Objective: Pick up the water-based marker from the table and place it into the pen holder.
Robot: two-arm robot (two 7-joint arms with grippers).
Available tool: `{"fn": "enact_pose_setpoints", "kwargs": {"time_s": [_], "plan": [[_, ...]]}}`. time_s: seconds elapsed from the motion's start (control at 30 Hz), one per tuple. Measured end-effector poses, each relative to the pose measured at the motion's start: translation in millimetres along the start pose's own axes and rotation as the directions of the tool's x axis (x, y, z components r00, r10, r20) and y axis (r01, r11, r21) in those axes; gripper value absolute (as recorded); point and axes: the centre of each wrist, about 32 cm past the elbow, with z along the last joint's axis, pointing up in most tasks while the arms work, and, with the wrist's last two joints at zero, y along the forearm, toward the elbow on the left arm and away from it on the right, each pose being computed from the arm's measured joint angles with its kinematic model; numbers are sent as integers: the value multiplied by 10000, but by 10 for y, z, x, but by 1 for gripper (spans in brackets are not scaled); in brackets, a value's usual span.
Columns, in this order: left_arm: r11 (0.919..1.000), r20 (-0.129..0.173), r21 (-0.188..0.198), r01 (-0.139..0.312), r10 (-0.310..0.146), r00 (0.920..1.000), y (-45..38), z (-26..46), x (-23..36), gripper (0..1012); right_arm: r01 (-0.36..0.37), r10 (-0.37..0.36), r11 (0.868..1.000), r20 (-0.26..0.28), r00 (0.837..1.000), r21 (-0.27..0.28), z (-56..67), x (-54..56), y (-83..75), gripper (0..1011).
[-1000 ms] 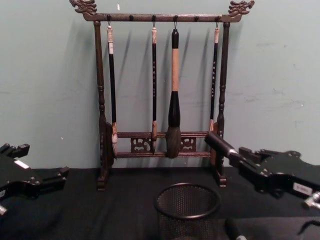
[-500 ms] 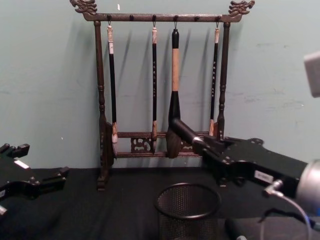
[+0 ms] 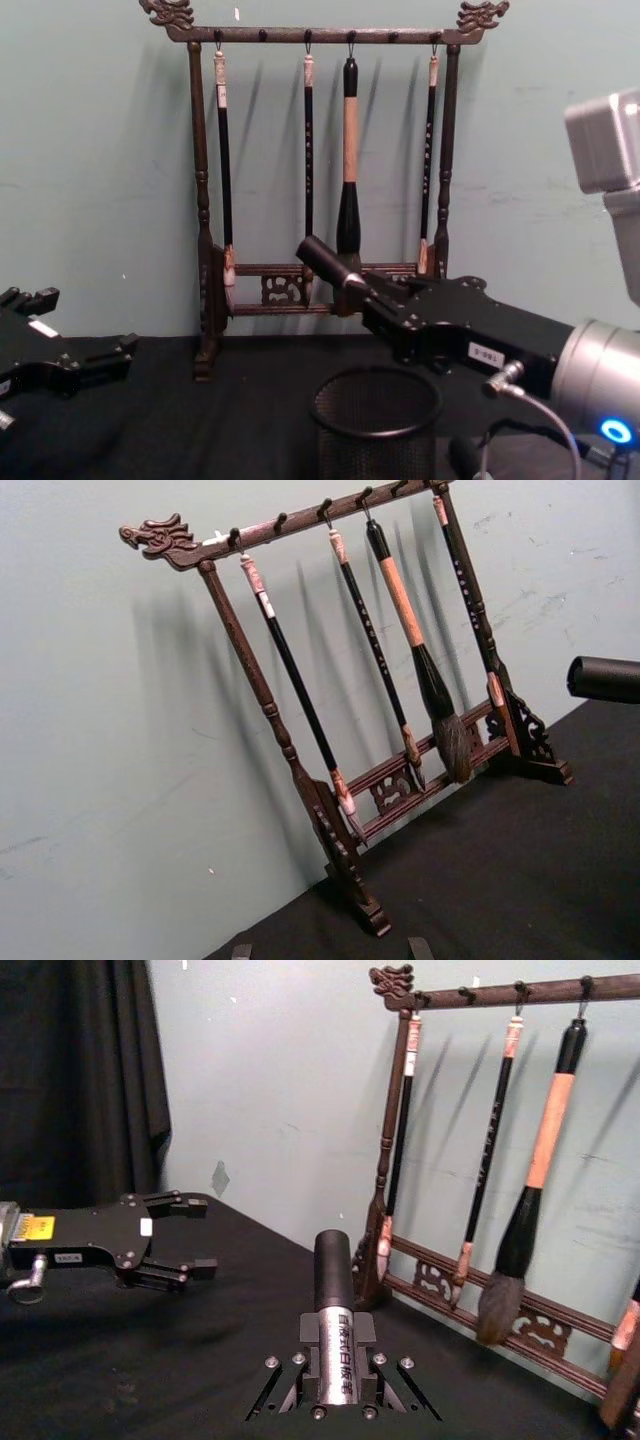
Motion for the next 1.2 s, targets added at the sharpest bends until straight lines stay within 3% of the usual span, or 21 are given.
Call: {"fn": "enact_pose_setpoints", "kwargs": {"time_s": [0.5,1.03,1.2], "plan": [[10000,0,-1,1,-1,10000,0,0,0,1009,-375,377,9993,-225,9990,59,-44,-122,139,198],[10000,0,0,0,0,10000,0,0,0,1009,-372,373,9993,-250,9990,29,-49,-124,148,201],[10000,0,0,0,0,10000,0,0,0,1009,-361,361,9993,-251,9990,32,-48,-122,146,361]]}}
